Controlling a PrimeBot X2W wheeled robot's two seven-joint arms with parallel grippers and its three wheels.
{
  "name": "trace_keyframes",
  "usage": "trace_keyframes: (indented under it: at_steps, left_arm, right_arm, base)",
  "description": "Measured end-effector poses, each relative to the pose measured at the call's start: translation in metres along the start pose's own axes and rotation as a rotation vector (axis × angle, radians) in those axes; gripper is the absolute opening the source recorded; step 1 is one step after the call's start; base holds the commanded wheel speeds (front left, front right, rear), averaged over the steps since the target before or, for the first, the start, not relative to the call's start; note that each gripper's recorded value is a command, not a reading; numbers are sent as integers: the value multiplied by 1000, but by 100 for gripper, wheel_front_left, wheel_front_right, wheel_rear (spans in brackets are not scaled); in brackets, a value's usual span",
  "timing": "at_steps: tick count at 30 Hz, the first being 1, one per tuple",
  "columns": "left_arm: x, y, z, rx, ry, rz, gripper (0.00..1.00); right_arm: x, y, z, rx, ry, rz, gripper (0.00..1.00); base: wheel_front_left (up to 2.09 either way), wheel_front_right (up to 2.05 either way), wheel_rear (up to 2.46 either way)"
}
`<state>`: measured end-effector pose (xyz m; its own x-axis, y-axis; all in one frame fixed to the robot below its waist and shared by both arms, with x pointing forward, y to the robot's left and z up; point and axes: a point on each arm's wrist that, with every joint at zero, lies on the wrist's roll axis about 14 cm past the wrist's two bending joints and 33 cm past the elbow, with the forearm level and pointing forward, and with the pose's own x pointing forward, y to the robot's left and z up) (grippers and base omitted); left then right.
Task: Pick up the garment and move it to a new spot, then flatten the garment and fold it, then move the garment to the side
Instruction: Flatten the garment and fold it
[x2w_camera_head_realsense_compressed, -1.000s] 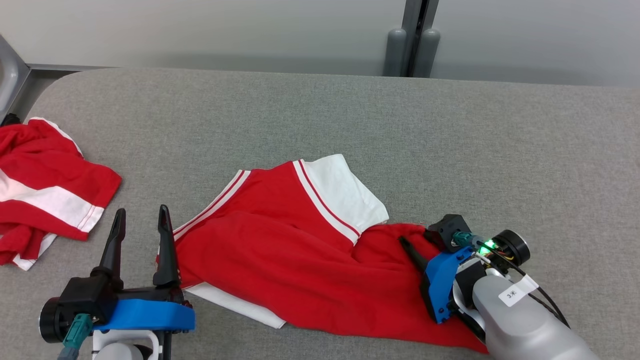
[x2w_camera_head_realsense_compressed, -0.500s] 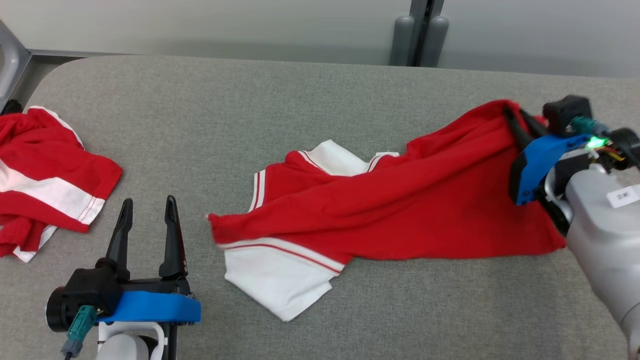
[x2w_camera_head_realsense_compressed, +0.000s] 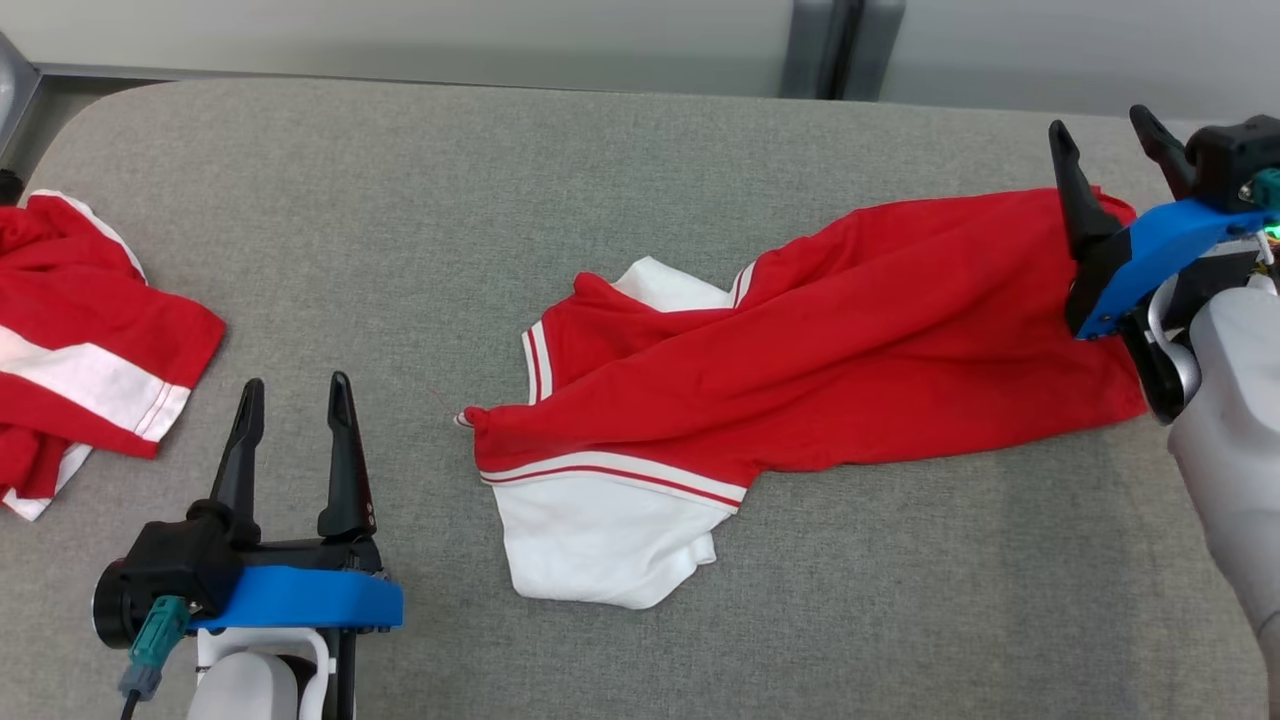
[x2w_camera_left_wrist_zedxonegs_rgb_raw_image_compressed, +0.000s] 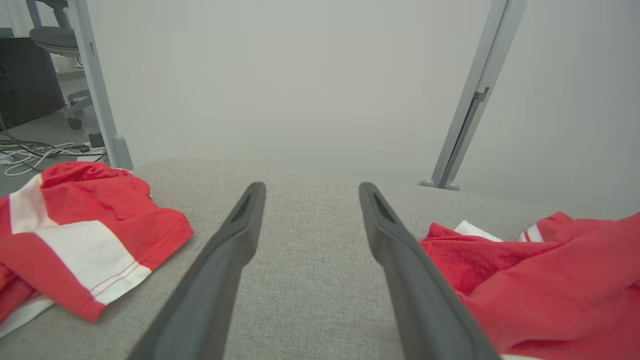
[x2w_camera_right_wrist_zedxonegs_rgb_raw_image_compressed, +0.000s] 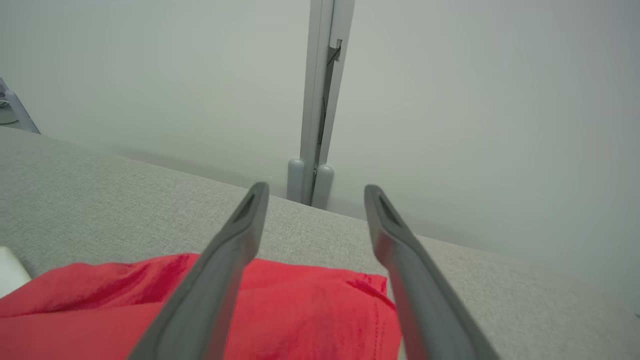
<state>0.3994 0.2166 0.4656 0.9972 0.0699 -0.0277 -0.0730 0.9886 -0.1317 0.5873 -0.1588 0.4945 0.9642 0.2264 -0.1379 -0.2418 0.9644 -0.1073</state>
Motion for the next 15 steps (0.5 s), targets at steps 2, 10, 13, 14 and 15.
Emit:
trace_keyframes:
  at_steps: [2,10,13,14,15]
  left_arm:
    - [1,-2,2,0,-5,-7,100]
    - [0,-14,9,4,-26,-44,100]
    - [-3,-16,10,7,-29,-51,100]
    - [-4,-17,11,8,-31,-53,100]
    - [-5,-17,12,8,-33,-56,100]
  right_arm:
    - [-8,-2,3,21,-32,-12,100]
    - [-56,6,12,62,-148,-32,100]
    - [-77,16,10,98,-179,-34,100]
    - [-84,19,9,107,-188,-35,100]
    - [-92,23,6,119,-189,-37,100]
  base:
    - [0,0,0]
    - [0,0,0]
    - [0,0,0]
    - [0,0,0]
    - [0,0,0]
